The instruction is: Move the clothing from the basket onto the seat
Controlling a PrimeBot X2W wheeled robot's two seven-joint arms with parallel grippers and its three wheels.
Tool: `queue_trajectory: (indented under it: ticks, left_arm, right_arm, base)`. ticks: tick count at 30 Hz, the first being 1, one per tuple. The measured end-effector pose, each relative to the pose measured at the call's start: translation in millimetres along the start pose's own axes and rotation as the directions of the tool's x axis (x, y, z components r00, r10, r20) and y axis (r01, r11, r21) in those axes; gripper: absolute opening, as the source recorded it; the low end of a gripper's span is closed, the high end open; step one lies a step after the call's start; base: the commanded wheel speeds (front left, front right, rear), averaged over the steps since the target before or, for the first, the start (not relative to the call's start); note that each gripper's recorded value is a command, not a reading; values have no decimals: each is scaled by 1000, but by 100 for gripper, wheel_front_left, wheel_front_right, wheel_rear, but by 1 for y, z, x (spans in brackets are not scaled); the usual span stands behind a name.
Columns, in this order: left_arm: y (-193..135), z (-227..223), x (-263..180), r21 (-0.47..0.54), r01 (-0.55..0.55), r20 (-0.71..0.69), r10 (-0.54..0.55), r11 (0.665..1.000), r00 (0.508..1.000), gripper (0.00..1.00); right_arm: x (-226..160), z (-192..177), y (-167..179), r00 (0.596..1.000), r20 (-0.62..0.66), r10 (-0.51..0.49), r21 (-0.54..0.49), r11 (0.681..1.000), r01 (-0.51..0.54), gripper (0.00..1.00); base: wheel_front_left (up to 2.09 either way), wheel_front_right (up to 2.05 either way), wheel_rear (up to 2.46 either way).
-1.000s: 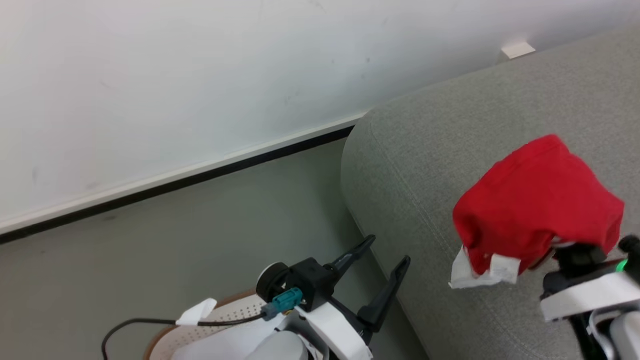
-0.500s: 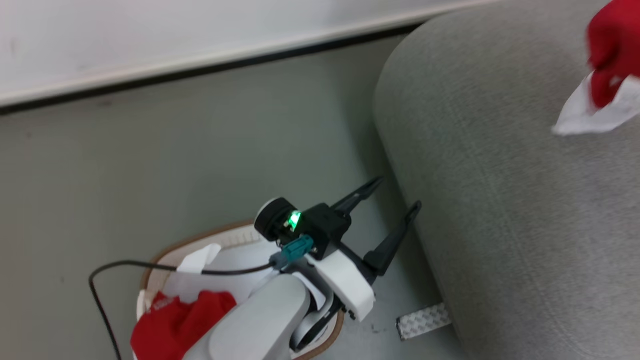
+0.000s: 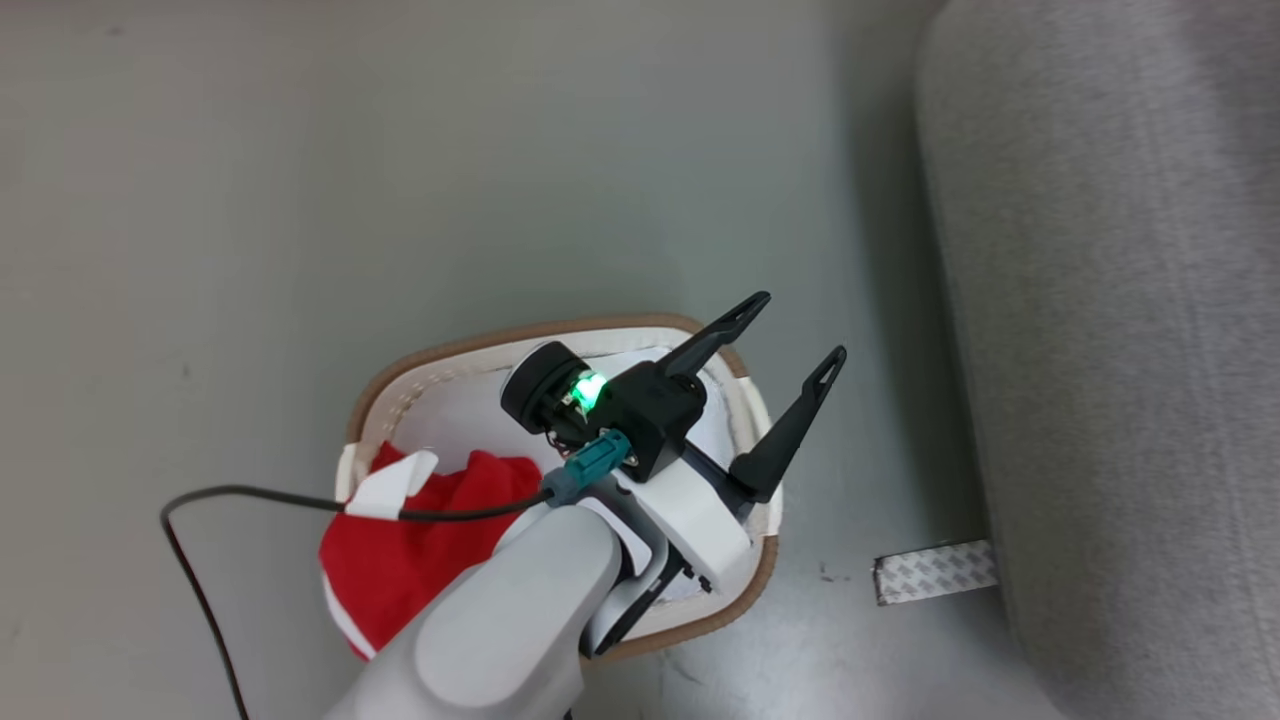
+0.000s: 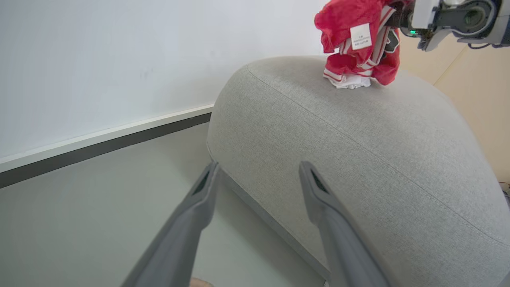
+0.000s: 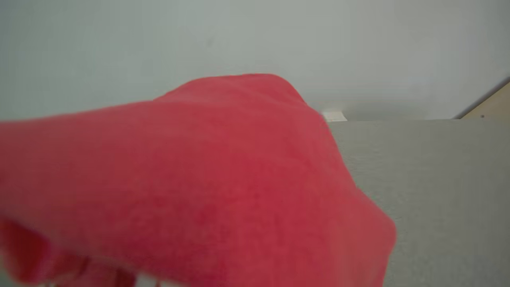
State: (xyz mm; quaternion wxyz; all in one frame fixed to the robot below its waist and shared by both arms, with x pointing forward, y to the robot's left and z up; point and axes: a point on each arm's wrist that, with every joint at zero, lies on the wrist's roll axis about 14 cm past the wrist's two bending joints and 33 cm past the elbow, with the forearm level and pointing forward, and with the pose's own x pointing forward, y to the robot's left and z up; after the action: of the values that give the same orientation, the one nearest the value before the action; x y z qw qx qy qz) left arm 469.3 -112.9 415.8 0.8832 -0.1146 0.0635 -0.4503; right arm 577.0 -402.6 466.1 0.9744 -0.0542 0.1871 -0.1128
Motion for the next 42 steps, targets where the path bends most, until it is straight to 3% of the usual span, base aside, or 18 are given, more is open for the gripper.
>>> queue_trajectory:
  ticks: [5, 6, 7, 9, 15, 21, 26, 32, 36, 42]
  left_arm:
    - [12, -2, -6, 4, -40, -1, 40, 999, 999, 100]
    - [13, 0, -6, 7, -43, 3, 43, 999, 999, 100]
    - [13, 2, -6, 10, -45, 7, 44, 999, 999, 100]
    - [12, 6, -6, 18, -45, 13, 44, 999, 999, 100]
    - [4, 20, -10, 30, -45, 28, 44, 999, 999, 100]
    - [-10, 44, -24, 53, -68, 53, 65, 996, 996, 100]
    - [-18, 74, -44, 78, -115, 102, 107, 990, 989, 100]
    - [-9, 122, -77, 106, -242, 213, 215, 965, 953, 100]
    - [10, 148, -111, 109, -369, 287, 326, 923, 901, 100]
    - [29, 157, -168, 62, -545, 338, 496, 836, 800, 100]
  right_arm:
    - [5, -49, -5, 976, -215, -24, 22, 999, 29, 3]
    - [4, -53, -5, 973, -231, -23, 24, 999, 29, 24]
    - [2, -53, -5, 972, -235, -23, 25, 999, 30, 65]
    - [-2, -53, -9, 970, -240, -30, 25, 999, 37, 100]
    - [-29, -72, -4, 926, -377, -17, 19, 999, 26, 100]
    - [-67, -55, 1, 925, -379, 25, -45, 998, -45, 100]
    - [-99, 0, -11, 976, -213, 53, -96, 993, -74, 100]
    - [-139, 63, 6, 986, 16, 164, -117, 980, -161, 100]
    - [-162, 96, 29, 954, 168, 248, -161, 962, -222, 100]
    - [-191, 117, 62, 863, 388, 324, -109, 946, -306, 100]
  base:
    - [0, 0, 0]
    - [0, 0, 0]
    - [0, 0, 0]
    - [0, 0, 0]
    - [0, 0, 0]
    - [0, 0, 0]
    - [0, 0, 0]
    - [0, 0, 0]
    - [0, 0, 0]
    - [0, 0, 0]
